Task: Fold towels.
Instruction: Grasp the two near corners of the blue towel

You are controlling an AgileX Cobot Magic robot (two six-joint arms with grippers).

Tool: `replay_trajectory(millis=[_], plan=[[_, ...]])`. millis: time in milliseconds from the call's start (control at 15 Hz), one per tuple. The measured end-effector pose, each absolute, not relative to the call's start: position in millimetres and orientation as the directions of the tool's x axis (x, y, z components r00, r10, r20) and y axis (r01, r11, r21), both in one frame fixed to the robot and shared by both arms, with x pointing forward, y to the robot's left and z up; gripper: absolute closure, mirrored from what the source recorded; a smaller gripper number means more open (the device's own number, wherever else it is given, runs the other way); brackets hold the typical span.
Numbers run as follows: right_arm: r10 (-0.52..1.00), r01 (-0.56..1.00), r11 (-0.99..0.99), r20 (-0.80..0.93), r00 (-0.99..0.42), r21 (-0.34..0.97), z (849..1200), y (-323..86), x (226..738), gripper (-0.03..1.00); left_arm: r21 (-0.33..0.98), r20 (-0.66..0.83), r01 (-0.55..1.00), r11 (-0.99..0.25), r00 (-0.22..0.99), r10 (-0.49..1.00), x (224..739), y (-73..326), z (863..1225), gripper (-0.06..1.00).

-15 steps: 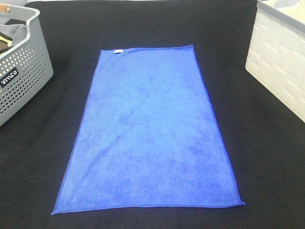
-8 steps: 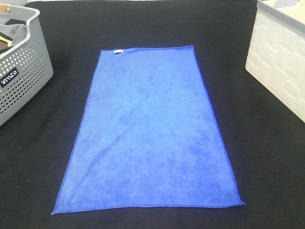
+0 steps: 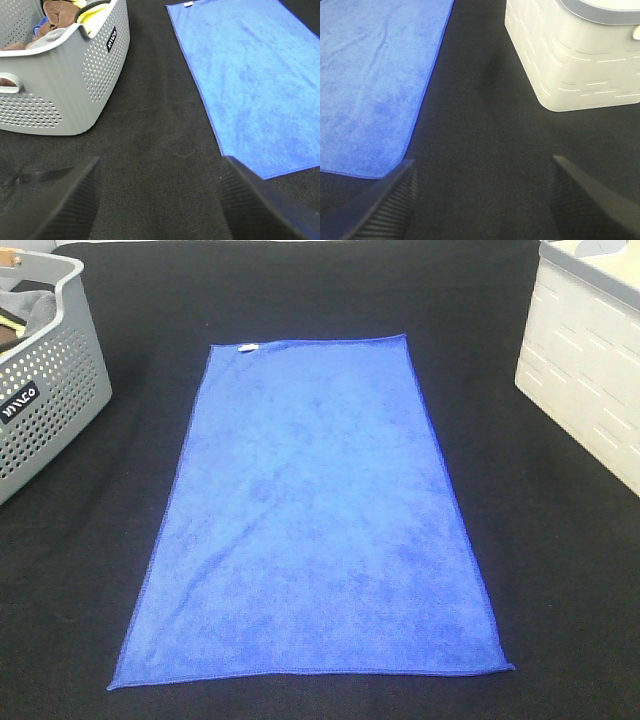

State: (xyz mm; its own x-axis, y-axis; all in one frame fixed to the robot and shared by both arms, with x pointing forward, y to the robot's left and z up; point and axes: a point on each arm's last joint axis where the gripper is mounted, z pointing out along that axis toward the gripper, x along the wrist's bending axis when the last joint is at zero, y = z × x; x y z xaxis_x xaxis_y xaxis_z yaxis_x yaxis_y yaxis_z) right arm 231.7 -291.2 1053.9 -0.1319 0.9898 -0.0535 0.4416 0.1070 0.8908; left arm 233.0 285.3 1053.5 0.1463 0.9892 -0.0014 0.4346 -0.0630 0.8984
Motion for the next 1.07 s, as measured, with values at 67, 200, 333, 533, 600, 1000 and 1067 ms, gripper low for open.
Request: replay_trajectory(millis=[67, 200, 333, 533, 600, 1000, 1067], plan=[[0.99, 0.442, 0.107, -0.054, -0.132, 0.891, 1053.9, -291.2, 231.7, 0.28, 0.898, -0.001, 0.435, -0.063, 0.146, 0.989, 233.0, 285.3, 1053.5, 0.3], [0.99, 0.442, 0.107, -0.054, -0.132, 0.891, 1053.9, -291.2, 231.7, 0.28, 0.898, -0.001, 0.435, -0.063, 0.146, 0.989, 233.0, 285.3, 1053.5, 0.3], [0.99, 0.442, 0.107, -0.054, -0.132, 0.891, 1053.9, -291.2, 231.7, 0.28, 0.898, -0.001, 0.435, -0.063, 0.146, 0.989, 233.0, 285.3, 1053.5, 0.3], [0.99, 0.442, 0.107, -0.054, -0.132, 0.891, 1053.9, -291.2, 231.7, 0.28, 0.898, -0.001, 0.435, -0.063, 0.146, 0.989, 233.0, 285.3, 1053.5, 0.3], [0.99, 0.442, 0.107, -0.054, -0.132, 0.891, 1053.9, -291.2, 231.7, 0.28, 0.898, -0.001, 0.435, -0.063, 0.146, 0.989, 233.0, 285.3, 1053.5, 0.3], [0.99, 0.442, 0.107, -0.054, -0.132, 0.891, 1053.9, -291.2, 231.7, 0.28, 0.898, -0.001, 0.435, -0.063, 0.146, 0.989, 233.0, 285.3, 1053.5, 0.3], [0.99, 0.442, 0.107, -0.054, -0.132, 0.891, 1053.9, -291.2, 231.7, 0.28, 0.898, -0.001, 0.435, -0.063, 0.146, 0.989, 233.0, 285.3, 1053.5, 0.3]])
